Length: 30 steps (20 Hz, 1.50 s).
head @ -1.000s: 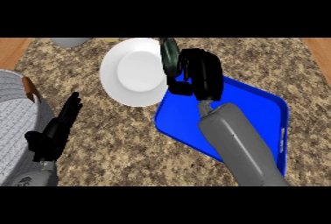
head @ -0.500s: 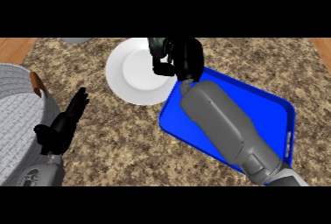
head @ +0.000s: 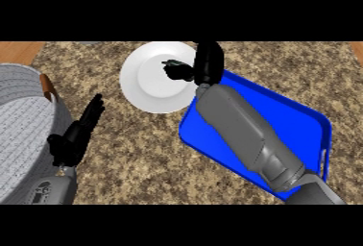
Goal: Pick the eggplant from the tray and place it in the plate
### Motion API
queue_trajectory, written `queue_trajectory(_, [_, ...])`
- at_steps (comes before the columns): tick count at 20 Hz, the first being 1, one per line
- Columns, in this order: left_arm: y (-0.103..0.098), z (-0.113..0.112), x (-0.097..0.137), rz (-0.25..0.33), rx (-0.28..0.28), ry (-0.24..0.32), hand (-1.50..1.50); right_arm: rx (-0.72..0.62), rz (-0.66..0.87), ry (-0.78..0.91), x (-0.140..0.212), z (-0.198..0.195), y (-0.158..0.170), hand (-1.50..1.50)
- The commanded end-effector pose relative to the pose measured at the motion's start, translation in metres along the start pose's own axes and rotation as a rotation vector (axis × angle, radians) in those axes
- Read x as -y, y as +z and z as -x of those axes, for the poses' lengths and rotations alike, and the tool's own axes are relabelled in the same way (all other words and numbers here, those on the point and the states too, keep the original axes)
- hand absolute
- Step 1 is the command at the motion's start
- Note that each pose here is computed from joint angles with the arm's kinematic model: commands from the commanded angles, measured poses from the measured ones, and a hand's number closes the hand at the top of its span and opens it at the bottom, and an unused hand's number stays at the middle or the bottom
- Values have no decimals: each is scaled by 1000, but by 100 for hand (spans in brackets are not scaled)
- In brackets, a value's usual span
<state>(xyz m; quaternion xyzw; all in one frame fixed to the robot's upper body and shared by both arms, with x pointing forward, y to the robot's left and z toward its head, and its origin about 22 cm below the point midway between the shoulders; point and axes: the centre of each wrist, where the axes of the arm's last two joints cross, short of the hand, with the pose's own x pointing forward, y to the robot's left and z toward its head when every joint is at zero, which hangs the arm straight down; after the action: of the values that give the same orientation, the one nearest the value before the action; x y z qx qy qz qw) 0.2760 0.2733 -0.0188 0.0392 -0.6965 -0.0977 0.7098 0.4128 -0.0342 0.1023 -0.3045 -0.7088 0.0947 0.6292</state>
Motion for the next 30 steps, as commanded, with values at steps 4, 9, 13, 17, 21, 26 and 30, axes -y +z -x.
queue_trajectory(4, [1,-8,-7,2,4,8,0,-28,145,-229,8,10,1,-150])
queue_trajectory(9, [4,0,-25,-37,-5,8,0,-46,182,-460,27,21,4,-150])
queue_trajectory(13, [19,14,-22,-52,-18,0,0,-41,185,-590,44,70,5,-150])
queue_trajectory(17, [14,4,-17,-47,-21,7,0,-5,153,-622,47,132,23,-150])
queue_trajectory(21, [10,6,-18,-77,-29,10,0,42,100,-608,45,185,51,-150])
queue_trajectory(26, [24,9,-20,-82,-36,9,0,94,42,-585,93,240,40,-150])
queue_trajectory(30, [38,18,-31,-59,-31,5,0,84,30,-542,78,245,38,-150])
